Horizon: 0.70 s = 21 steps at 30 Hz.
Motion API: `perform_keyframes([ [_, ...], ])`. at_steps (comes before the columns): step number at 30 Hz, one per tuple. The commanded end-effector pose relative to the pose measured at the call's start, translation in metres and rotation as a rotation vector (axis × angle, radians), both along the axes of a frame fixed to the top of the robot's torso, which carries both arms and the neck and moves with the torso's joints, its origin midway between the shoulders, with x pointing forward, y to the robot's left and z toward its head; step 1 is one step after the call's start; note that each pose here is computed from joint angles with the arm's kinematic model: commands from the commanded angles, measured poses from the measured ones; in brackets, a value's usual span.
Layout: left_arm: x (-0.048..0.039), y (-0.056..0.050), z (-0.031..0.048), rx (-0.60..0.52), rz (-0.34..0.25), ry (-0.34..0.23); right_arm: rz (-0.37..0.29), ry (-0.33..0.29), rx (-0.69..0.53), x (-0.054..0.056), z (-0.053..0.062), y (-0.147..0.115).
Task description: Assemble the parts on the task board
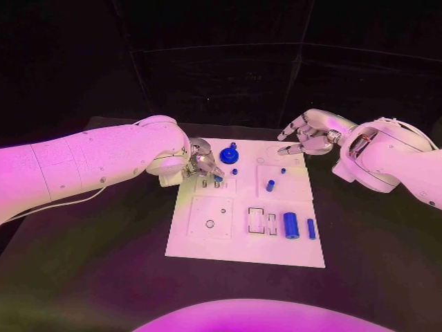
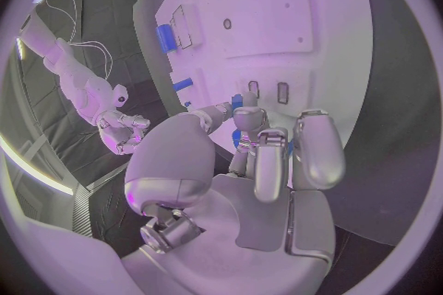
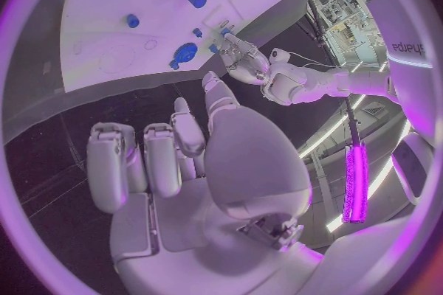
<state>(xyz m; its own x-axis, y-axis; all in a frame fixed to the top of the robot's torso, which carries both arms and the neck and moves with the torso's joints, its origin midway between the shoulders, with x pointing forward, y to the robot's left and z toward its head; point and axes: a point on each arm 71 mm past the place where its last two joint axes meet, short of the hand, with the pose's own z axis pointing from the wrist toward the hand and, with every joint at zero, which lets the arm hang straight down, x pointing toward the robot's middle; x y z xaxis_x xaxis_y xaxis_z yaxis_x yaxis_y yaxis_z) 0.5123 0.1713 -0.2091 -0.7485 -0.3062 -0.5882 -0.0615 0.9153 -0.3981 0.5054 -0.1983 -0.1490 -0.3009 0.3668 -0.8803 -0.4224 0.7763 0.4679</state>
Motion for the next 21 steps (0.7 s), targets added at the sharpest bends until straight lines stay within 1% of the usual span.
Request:
perform_keyframes([
  [1,-0.0001,0.004,0.0002,-0.025,0.035,-0.032,-0.008,-0.007,0.0,0.001,0.002,-0.002],
  [7,-0.0033,0.009,-0.0053,-0.004,0.04,-0.032,-0.02,-0.025,0.011,0.002,0.003,-0.004],
  [12,-0.0053,0.009,-0.0089,0.006,0.037,-0.031,-0.042,-0.044,0.057,0.004,0.005,-0.007],
  [21,-0.0056,0.008,-0.0106,0.019,0.031,-0.035,-0.064,-0.055,0.1,0.006,0.007,-0.009],
])
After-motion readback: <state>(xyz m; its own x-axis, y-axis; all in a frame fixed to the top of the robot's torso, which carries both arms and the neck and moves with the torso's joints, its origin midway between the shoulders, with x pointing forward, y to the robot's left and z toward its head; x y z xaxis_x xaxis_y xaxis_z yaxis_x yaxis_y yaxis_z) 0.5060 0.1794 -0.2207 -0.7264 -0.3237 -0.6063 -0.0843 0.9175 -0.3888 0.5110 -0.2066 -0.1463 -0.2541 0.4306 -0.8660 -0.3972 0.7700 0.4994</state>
